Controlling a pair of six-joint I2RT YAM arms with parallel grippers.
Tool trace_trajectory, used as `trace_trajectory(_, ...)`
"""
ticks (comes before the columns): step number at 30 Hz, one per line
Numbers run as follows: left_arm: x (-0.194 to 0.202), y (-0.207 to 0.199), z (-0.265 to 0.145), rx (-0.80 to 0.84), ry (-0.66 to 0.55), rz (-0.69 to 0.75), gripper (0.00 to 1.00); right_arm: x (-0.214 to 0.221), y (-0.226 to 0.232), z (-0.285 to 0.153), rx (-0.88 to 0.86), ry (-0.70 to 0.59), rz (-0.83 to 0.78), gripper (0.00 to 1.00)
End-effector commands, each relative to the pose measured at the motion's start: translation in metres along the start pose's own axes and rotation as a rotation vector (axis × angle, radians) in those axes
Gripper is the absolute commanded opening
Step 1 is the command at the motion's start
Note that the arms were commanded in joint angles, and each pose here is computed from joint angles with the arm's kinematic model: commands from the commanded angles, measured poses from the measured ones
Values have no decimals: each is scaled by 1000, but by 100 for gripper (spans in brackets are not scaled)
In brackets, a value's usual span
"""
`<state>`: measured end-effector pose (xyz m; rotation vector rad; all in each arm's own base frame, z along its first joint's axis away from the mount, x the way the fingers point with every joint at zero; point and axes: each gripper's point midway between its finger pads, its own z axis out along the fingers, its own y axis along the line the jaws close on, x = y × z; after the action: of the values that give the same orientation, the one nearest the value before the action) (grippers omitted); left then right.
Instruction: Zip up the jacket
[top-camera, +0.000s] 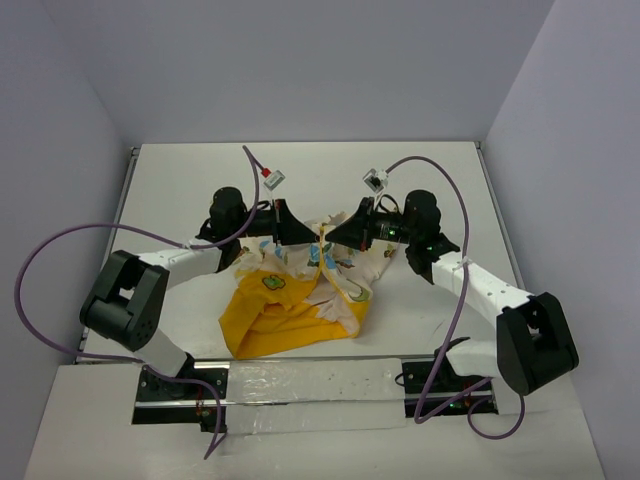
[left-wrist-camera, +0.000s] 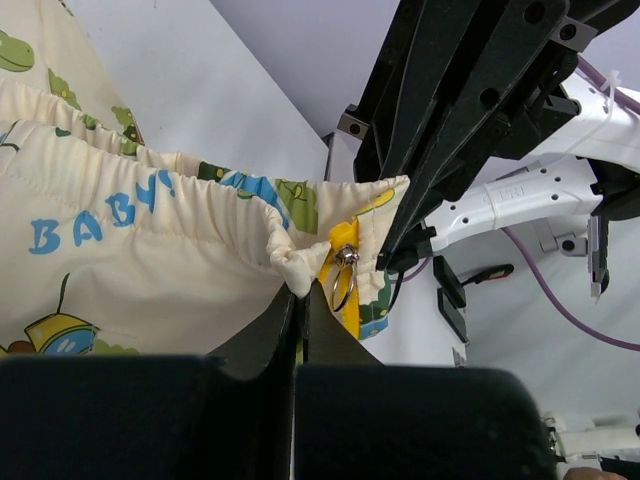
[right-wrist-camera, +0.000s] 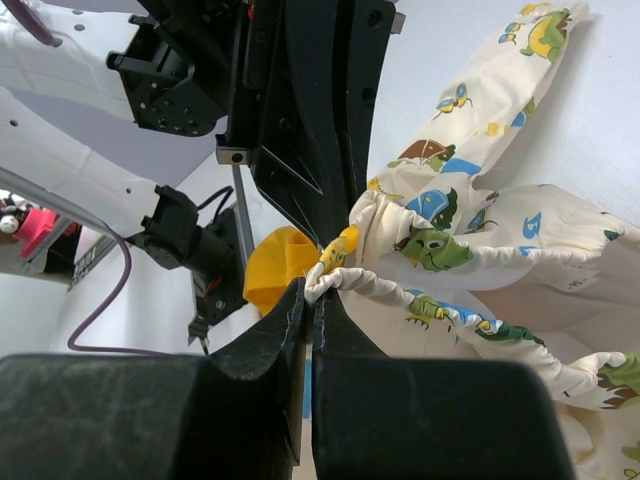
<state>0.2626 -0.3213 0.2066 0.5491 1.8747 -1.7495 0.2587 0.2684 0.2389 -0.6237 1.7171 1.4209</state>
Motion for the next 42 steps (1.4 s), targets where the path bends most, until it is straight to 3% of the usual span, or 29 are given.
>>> trace_trajectory(1, 39, 8, 0, -36, 143, -74, 0, -102, 37, -7, 0, -277, -305, 0)
trace_trajectory(19, 16, 15, -8, -203, 64, 28, 0, -112, 22, -12, 88, -289, -290, 0)
trace_trajectory(28, -34, 26, -46, -357, -134, 6, 0, -118, 28, -13, 78, -279, -288, 0)
trace_trajectory(34, -60, 10, -59, -411, -234, 41, 0, -114, 26, -14, 83, -272, -278, 0)
trace_trajectory(42, -39, 14, -48, -357, -134, 22, 0, -119, 36, -17, 66, -295, -299, 0)
